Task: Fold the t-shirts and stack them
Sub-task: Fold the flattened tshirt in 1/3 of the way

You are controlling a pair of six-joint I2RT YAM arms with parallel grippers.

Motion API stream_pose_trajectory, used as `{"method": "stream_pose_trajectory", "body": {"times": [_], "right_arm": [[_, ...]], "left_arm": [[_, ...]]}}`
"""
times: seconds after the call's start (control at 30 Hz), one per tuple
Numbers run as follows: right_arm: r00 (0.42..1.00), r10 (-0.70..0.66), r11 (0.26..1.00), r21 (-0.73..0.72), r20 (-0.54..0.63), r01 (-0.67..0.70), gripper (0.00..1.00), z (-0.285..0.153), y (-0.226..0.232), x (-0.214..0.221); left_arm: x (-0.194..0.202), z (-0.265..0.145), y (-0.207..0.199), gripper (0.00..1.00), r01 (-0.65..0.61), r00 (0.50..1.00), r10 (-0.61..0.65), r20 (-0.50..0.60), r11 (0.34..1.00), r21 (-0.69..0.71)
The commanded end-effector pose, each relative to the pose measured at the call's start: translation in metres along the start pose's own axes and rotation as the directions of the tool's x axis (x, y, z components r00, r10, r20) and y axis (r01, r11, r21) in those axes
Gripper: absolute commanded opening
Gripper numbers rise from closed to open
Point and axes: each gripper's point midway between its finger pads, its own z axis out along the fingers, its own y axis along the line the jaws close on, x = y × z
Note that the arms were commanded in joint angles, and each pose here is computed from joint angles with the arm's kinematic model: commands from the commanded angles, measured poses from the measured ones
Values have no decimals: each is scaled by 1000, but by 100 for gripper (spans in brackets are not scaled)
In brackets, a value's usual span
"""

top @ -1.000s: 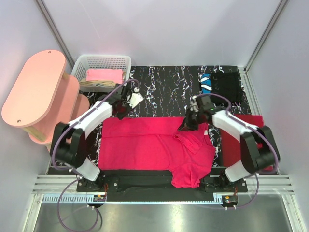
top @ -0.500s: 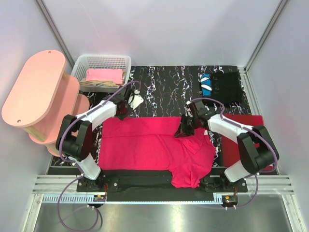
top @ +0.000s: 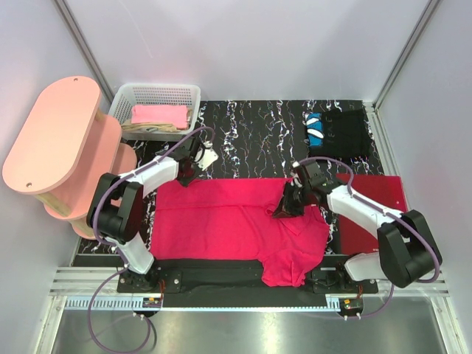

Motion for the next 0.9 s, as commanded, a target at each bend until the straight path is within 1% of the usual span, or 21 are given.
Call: {"method": "stream_pose_trajectory", "body": {"times": [0.0, 0.03, 0.13, 0.27, 0.33, 0.5, 0.87], "right_arm": [[987, -100, 993, -45, 128, 107, 12, -21, 48, -50], [984, -112, 992, -47, 141, 119, 12, -18, 59, -65], [985, -124, 991, -33, 121, 129, 10, 0, 66, -86], [990, -120, 993, 8, 70, 120, 7, 27, 54, -94], [993, -108, 993, 42, 39, 107, 6, 39, 40, -88], [997, -82, 992, 95, 17, 80, 6, 41, 14, -69], [999, -39, 992, 120, 13, 37, 6, 32, -5, -43]], "left_arm": [[-3, 4, 6, 28, 14, 1000, -13, 21, 999, -30], [-3, 3, 7, 28, 15, 1000, -15, 22, 999, -31], [-3, 2, 7, 28, 16, 1000, -15, 25, 999, -33], [0, 4, 7, 28, 17, 1000, -16, 20, 999, -39], [1, 5, 8, 27, 19, 1000, -18, 22, 999, -42], [7, 10, 8, 27, 21, 1000, -20, 13, 999, -38], [24, 31, -1, 27, 23, 999, -24, -41, 999, -37]]}}
